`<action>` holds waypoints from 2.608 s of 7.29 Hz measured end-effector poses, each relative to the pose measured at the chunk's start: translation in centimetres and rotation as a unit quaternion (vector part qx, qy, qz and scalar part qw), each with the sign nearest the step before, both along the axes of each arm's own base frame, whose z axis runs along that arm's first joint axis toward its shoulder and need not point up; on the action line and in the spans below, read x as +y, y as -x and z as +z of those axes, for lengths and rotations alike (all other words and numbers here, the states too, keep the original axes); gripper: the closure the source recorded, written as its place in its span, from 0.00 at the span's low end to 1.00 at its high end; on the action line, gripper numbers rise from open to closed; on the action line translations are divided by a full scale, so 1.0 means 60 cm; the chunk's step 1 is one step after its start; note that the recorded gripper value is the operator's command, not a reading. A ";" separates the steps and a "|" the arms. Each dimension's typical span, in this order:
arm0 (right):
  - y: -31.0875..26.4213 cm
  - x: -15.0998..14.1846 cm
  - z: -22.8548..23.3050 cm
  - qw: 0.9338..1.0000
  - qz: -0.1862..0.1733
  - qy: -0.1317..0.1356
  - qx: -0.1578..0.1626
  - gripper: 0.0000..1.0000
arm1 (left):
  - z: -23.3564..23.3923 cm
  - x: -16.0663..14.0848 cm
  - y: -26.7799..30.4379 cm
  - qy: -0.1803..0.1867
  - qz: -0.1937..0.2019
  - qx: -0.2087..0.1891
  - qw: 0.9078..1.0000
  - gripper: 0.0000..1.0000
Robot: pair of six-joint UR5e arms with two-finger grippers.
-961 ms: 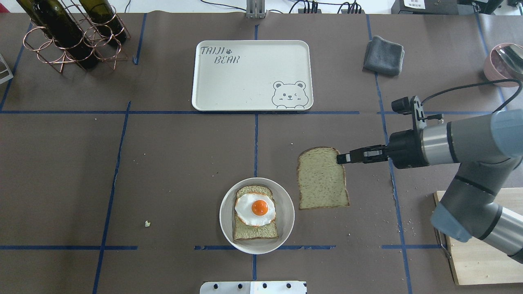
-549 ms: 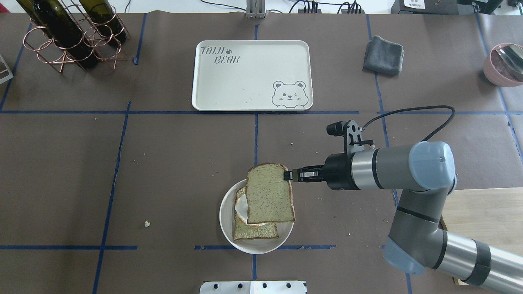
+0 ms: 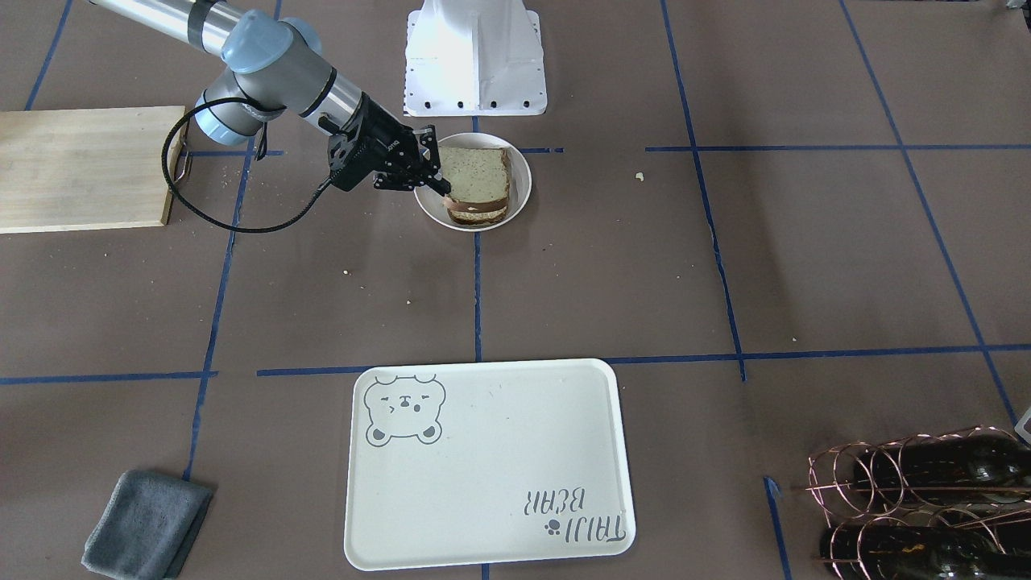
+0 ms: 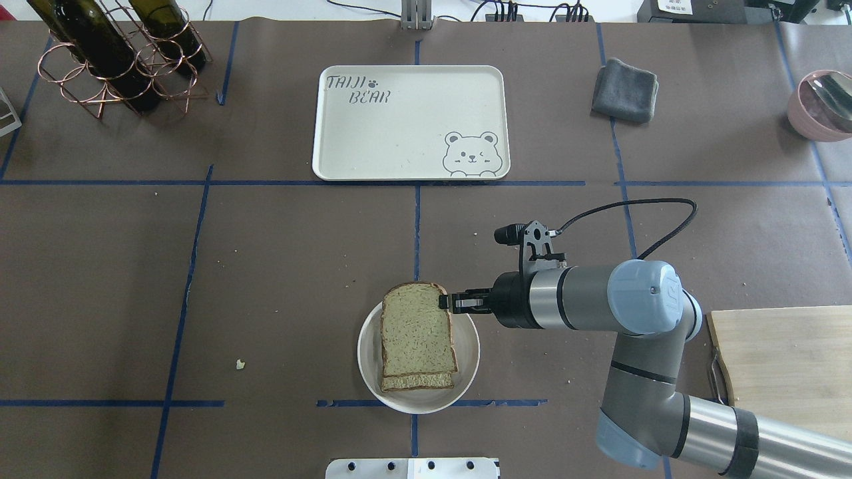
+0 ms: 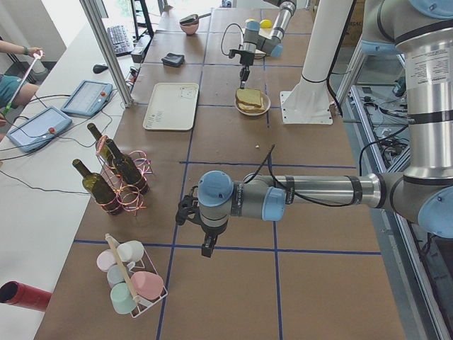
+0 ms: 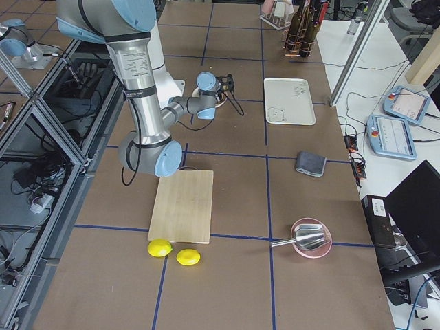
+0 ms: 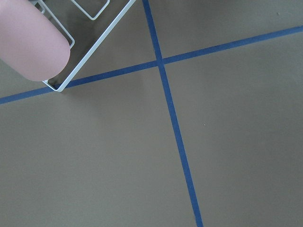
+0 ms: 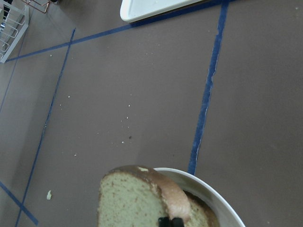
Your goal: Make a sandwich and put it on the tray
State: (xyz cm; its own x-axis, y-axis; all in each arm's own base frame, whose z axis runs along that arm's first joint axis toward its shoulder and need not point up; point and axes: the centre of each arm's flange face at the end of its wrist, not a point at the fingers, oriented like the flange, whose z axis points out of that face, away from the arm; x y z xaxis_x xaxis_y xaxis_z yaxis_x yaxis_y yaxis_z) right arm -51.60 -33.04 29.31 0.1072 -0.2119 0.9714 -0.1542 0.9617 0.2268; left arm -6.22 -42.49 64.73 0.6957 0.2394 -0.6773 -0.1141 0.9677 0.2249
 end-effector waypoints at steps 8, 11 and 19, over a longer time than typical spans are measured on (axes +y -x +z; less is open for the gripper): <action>-0.068 -0.107 -0.024 0.992 0.043 0.055 0.104 0.00 | -0.013 -0.008 -0.001 -0.015 0.000 0.003 1.000 0.00; -0.227 -0.239 -0.008 0.967 0.031 0.118 0.222 0.00 | -0.041 -0.025 -0.010 -0.091 0.006 -0.015 0.996 0.00; -0.828 -0.229 0.433 0.923 -0.071 0.000 0.378 0.00 | -0.237 -0.084 -0.123 -0.300 -0.022 0.105 0.948 0.00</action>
